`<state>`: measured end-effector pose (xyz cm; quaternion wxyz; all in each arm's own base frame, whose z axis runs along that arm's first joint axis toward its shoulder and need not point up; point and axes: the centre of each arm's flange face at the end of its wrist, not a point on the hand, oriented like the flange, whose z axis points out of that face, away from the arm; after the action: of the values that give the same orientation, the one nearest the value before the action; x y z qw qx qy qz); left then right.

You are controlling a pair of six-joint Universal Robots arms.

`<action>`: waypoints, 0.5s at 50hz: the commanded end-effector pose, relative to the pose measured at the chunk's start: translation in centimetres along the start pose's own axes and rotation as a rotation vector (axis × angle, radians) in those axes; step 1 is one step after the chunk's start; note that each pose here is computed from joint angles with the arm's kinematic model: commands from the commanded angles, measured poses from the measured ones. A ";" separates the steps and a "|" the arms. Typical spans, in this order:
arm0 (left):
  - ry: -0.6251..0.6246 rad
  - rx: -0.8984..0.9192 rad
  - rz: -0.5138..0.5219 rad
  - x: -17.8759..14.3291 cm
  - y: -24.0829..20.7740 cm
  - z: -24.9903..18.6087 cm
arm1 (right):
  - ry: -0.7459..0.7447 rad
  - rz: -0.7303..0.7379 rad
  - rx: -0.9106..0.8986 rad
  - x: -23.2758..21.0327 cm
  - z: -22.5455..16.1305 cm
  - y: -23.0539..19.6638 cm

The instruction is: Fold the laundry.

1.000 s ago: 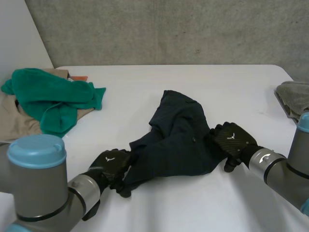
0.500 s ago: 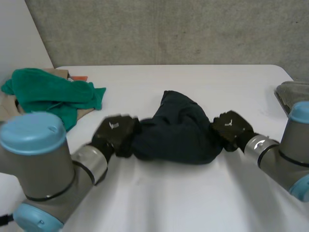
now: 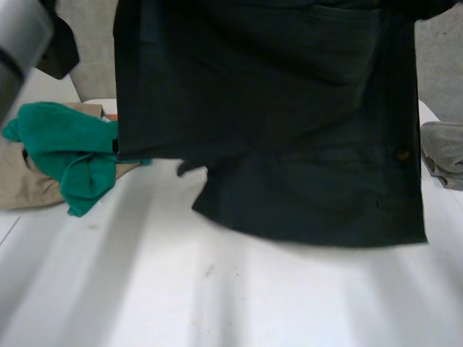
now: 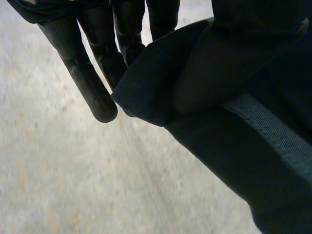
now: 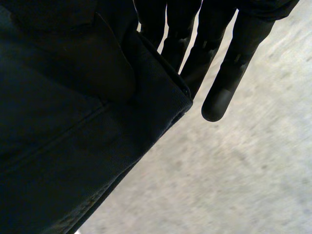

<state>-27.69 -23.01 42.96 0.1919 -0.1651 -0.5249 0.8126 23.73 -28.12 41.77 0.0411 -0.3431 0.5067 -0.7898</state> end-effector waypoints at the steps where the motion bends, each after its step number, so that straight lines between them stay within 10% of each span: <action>1: -0.013 -0.169 0.034 -0.7 9.3 3.7 | -0.035 0.060 -0.171 -3.4 3.5 8.4; 16: -0.055 0.206 0.230 -0.4 17.6 13.7 | 0.399 -0.071 0.049 -3.5 10.8 17.6; 25: -0.019 0.094 0.214 1.0 19.0 11.7 | 0.201 -0.047 -0.142 -5.8 8.7 17.8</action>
<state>-36.59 -40.56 31.35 0.0989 -0.1848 -0.4297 0.8783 28.19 -43.04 26.99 -0.0788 -0.2199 0.4986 -0.8348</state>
